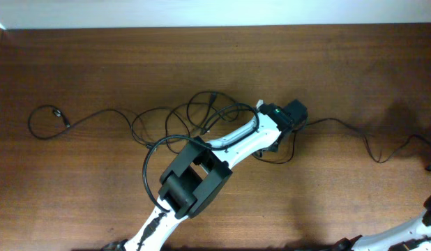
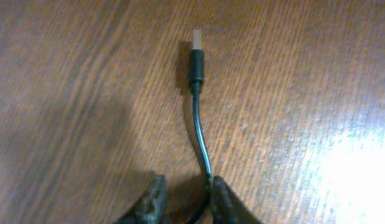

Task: Untangle cables

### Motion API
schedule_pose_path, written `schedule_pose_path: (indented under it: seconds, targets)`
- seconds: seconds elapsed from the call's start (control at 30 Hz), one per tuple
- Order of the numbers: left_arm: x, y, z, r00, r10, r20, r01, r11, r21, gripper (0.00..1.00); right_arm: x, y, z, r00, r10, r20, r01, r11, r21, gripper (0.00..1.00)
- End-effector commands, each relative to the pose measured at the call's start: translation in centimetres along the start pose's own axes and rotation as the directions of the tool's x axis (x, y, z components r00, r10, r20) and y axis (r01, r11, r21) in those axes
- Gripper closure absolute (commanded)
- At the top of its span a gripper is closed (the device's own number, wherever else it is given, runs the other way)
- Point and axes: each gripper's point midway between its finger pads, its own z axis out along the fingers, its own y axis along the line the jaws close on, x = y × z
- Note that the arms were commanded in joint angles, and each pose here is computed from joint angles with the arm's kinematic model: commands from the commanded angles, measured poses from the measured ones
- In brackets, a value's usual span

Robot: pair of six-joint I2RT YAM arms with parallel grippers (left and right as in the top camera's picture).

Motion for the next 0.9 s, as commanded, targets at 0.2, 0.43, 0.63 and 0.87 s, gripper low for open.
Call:
schedule_pose_path:
  seconds: [0.2,0.43,0.63,0.87]
  targets:
    - [0.5,0.3,1.2,1.000,0.022,-0.014,-0.022,0.999,-0.026,1.00,4.4,-6.2,3.7,0.998,0.024,-0.059,-0.011,0.976,0.219,0.96]
    - [0.5,0.1,1.2,1.000,0.021,-0.012,-0.022,1.000,-0.018,1.00,-0.2,-11.1,3.5,0.994,0.054,0.095,-0.080,0.955,0.287,0.96]
    - [3.0,0.7,0.7,0.993,0.080,-0.082,-0.086,0.994,-0.073,1.00,-2.7,-12.6,3.3,0.977,0.095,0.193,-0.146,0.951,0.272,0.96]
    - [4.9,-2.5,-0.4,0.965,0.256,-0.052,-0.258,0.965,-0.038,1.00,-6.0,-11.9,2.9,0.958,0.067,0.279,-0.139,0.960,0.245,0.96]
